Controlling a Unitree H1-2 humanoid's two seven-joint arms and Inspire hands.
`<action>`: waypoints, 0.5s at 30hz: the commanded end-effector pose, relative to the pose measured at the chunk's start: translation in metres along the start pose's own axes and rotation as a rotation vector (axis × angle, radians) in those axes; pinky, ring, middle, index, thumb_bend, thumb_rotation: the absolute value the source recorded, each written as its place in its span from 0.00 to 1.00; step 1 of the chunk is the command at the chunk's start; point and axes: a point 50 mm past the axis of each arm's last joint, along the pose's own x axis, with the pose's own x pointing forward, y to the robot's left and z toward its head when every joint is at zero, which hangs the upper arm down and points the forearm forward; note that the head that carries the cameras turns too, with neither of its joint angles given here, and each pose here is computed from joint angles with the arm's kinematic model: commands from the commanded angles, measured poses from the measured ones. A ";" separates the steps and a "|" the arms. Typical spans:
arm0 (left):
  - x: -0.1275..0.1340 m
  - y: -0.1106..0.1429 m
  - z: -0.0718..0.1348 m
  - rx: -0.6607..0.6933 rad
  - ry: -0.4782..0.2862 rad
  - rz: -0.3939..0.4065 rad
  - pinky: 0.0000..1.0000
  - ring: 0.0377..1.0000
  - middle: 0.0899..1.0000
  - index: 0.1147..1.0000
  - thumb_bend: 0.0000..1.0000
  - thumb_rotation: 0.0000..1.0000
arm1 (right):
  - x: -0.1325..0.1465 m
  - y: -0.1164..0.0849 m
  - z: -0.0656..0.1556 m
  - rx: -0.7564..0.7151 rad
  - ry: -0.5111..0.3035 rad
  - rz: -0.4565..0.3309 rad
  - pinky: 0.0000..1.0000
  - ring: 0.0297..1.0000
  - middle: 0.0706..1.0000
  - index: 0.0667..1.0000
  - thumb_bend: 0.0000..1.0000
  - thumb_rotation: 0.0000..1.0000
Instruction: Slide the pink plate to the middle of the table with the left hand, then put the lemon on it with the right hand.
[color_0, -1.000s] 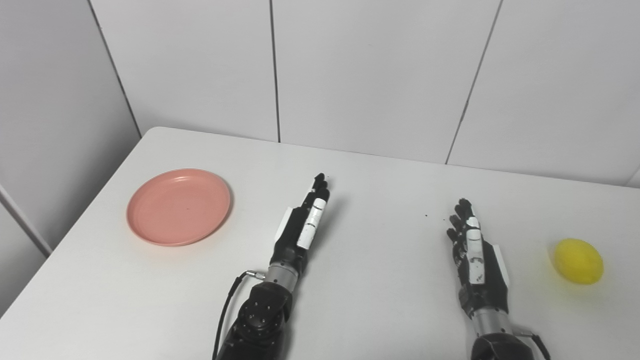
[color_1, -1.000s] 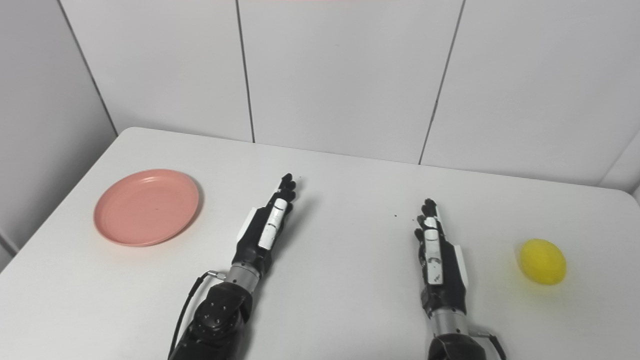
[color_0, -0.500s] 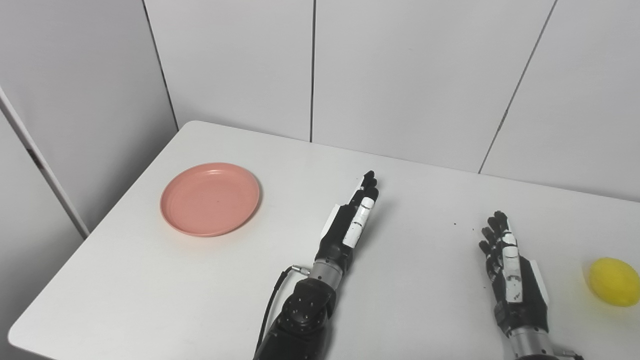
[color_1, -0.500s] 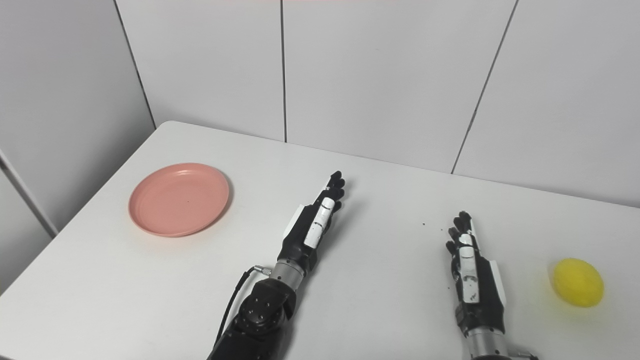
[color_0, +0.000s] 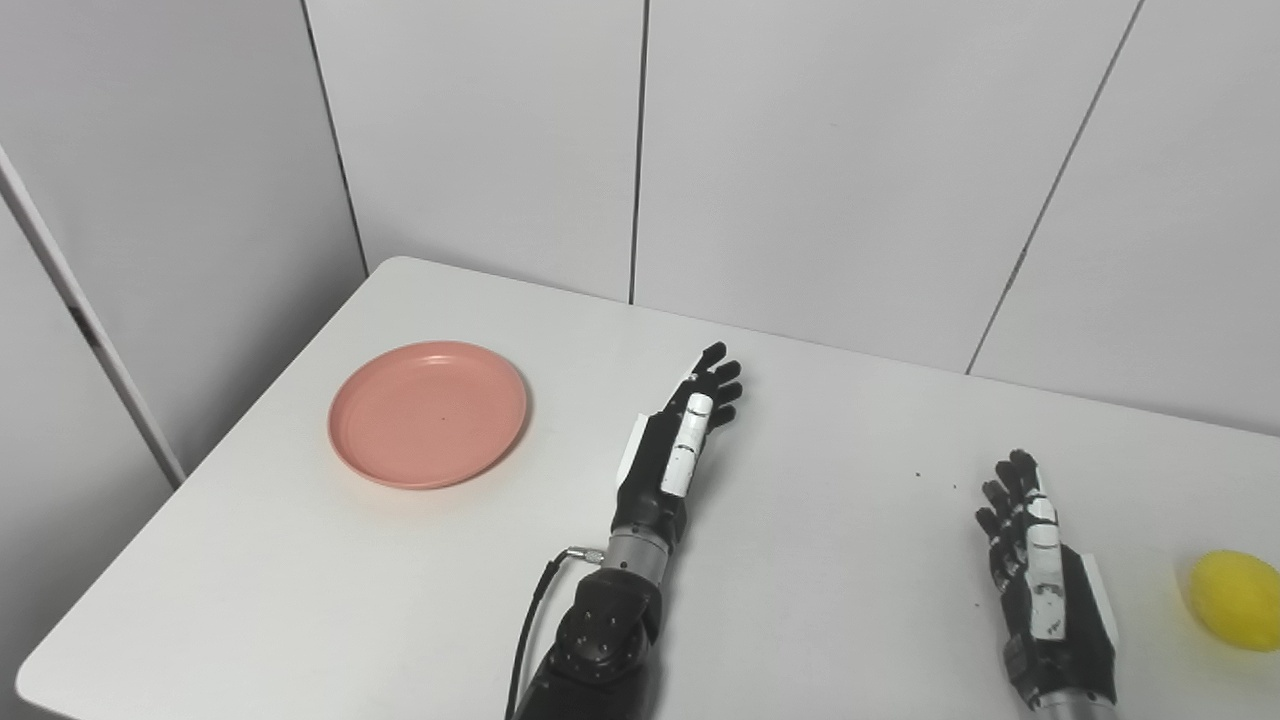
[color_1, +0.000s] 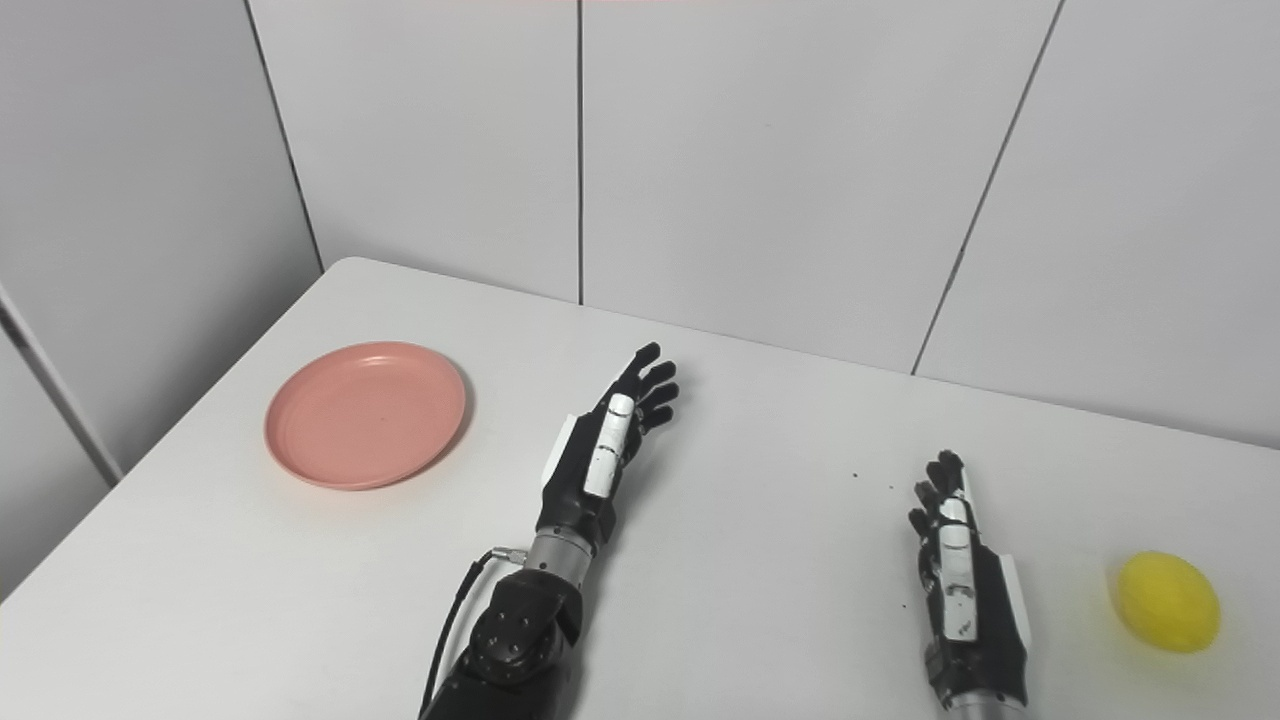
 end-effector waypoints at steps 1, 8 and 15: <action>0.020 0.000 0.030 -0.004 -0.123 0.016 0.79 0.79 0.79 0.77 0.63 1.00 | 0.005 0.000 0.014 -0.012 -0.089 0.012 1.00 1.00 1.00 1.00 0.69 1.00; 0.038 0.021 0.056 0.018 -0.212 0.065 0.75 0.74 0.73 0.71 0.63 1.00 | 0.004 0.000 0.015 -0.010 -0.093 0.013 1.00 1.00 1.00 1.00 0.69 1.00; 0.048 0.046 0.082 0.025 -0.271 0.142 0.72 0.72 0.70 0.67 0.65 1.00 | 0.003 0.001 0.017 -0.002 -0.091 0.017 1.00 1.00 1.00 1.00 0.68 1.00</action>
